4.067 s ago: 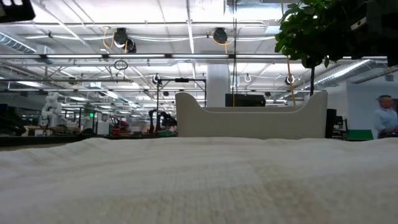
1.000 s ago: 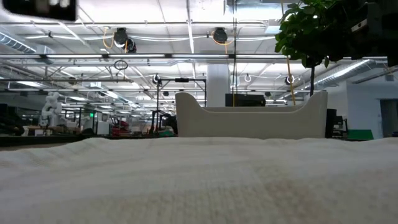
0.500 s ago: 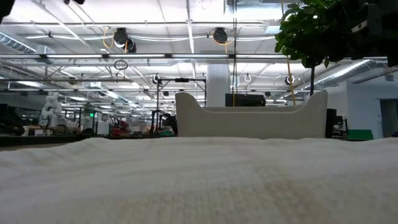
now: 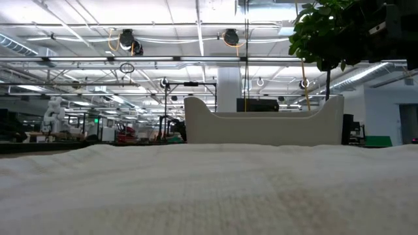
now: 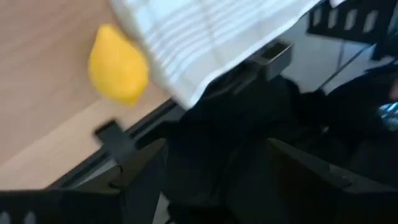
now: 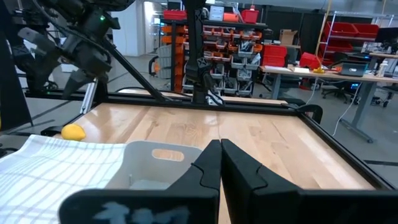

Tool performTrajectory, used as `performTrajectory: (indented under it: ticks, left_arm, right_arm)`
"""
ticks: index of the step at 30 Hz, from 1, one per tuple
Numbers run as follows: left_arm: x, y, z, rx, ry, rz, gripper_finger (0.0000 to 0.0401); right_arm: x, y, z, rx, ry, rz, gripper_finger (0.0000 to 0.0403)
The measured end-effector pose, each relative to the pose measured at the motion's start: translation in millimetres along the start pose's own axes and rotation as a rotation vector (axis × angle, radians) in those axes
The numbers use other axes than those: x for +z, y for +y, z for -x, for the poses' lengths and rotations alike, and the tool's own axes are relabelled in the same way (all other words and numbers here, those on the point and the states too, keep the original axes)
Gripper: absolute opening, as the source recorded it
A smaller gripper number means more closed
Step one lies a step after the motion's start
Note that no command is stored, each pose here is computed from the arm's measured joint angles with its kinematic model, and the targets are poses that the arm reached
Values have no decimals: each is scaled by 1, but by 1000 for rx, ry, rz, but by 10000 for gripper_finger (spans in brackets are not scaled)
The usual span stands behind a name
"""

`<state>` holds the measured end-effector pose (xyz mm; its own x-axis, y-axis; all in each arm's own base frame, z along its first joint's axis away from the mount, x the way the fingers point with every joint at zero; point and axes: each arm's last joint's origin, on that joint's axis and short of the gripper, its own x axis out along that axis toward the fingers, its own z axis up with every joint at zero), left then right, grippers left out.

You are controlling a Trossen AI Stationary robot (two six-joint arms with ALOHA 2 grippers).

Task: Pick and placing Produce into tupperware
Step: Put the yellow lemon into the gray bin

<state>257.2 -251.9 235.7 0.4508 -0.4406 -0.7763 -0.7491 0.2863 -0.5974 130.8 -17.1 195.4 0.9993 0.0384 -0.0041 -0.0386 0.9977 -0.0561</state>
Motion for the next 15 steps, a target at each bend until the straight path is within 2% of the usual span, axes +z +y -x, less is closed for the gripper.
performTrajectory:
  ticks: [9,12,15]
  left_arm:
    - [7,11,-2,120,-67,58,274]
    - [12,13,-11,151,-59,84,273]
    - [17,15,-24,202,7,109,273]
  right_arm:
    - [0,0,0,0,0,1,0]
    - [0,0,0,0,-1,7,0]
    - [0,0,0,0,-1,8,0]
